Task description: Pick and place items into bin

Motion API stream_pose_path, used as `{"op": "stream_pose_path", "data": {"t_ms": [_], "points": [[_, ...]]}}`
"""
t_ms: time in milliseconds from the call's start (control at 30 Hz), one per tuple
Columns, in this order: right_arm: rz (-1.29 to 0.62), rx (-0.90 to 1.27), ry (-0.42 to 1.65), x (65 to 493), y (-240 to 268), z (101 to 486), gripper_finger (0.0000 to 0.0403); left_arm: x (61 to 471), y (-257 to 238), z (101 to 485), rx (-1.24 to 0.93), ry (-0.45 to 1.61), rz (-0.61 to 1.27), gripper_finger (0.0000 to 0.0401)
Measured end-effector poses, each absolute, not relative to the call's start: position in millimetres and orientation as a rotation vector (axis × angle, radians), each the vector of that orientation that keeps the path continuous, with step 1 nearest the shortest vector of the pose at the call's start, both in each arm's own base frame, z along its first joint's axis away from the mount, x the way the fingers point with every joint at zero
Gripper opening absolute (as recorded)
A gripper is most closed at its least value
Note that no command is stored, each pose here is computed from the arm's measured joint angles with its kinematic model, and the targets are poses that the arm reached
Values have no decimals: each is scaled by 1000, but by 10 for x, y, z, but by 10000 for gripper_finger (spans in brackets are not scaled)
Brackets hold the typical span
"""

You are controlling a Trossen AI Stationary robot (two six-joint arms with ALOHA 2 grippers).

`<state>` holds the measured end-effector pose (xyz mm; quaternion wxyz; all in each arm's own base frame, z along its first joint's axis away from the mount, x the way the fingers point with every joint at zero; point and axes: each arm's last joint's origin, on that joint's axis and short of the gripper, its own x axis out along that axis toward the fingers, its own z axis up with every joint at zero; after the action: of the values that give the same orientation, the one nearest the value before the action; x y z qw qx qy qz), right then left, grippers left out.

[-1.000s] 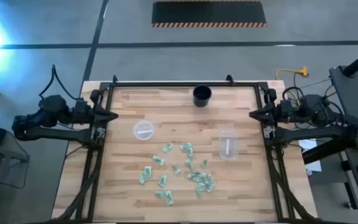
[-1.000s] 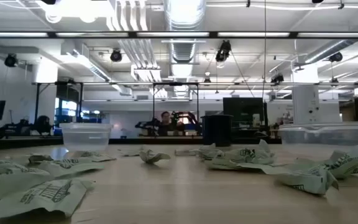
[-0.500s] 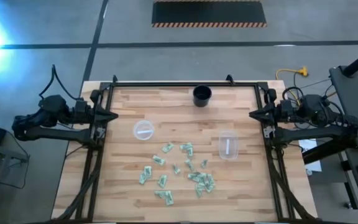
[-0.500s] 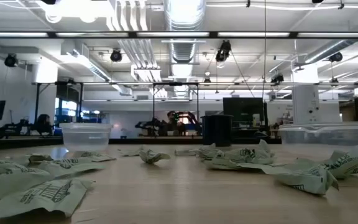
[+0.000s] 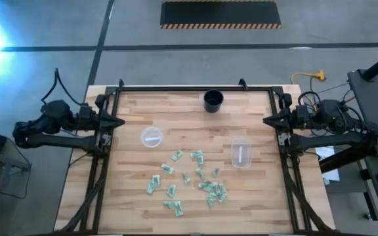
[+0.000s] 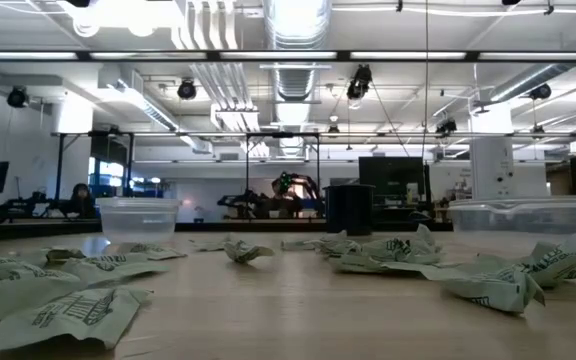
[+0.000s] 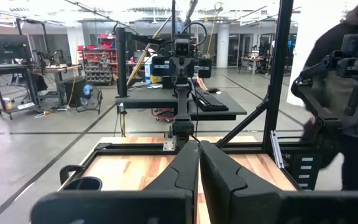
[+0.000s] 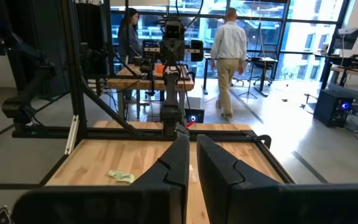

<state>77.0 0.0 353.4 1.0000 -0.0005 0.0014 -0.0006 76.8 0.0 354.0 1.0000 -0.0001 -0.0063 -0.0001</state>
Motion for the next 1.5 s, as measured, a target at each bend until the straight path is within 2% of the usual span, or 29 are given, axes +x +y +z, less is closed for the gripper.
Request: {"op": "stream_pose_path", "data": {"t_ms": [800,1233,1500], "points": [[-1,11,-10,769,0,3547,22,767,0,3540,0,-13,0,0],[11,397,-71,899,-1,3625,22,767,0,3564,11,-38,1,0],[15,407,-87,1048,-1,3652,22,759,-2,3739,-45,-218,-9,0]]}}
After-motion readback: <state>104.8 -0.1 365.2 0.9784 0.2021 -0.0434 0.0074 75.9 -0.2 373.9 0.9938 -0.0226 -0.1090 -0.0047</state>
